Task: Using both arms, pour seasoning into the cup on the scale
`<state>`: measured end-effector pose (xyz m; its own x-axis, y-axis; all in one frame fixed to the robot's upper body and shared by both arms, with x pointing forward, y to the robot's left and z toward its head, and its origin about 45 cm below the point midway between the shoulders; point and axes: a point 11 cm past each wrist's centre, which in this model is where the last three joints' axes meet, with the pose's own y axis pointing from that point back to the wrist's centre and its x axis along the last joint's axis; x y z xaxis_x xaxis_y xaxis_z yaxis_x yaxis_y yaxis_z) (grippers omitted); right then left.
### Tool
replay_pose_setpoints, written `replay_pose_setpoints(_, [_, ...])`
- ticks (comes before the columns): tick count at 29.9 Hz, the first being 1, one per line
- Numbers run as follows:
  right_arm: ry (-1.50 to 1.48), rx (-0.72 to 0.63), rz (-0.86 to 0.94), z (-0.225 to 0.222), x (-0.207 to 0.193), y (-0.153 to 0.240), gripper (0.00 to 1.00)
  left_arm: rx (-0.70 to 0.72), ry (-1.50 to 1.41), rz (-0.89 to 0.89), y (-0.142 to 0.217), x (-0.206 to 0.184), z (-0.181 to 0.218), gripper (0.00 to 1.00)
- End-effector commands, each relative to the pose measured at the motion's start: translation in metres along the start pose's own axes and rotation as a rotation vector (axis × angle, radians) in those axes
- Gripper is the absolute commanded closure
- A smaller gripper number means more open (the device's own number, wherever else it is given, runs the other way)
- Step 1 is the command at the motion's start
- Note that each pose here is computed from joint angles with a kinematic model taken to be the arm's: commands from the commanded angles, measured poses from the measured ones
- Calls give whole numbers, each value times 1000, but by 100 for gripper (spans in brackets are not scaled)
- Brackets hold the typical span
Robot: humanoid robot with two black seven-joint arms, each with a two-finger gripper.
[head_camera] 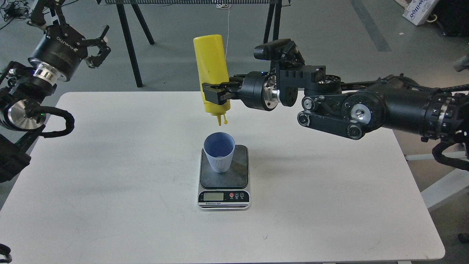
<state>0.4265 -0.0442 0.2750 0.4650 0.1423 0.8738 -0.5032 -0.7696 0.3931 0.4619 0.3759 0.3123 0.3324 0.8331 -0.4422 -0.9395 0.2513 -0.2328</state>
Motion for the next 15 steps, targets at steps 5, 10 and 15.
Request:
replay_pose_setpoints(5, [43, -16, -13, 3, -16, -8, 82, -6, 1, 2, 0, 0, 1, 0])
replay_pose_setpoints(10, [39, -26, -15, 7, -19, -8, 82, -7, -2, 3, 0, 1, 3, 0])
replay_pose_setpoints(15, [34, -24, -16, 7, -21, -8, 82, -8, -3, 2, 0, 1, 3, 0])
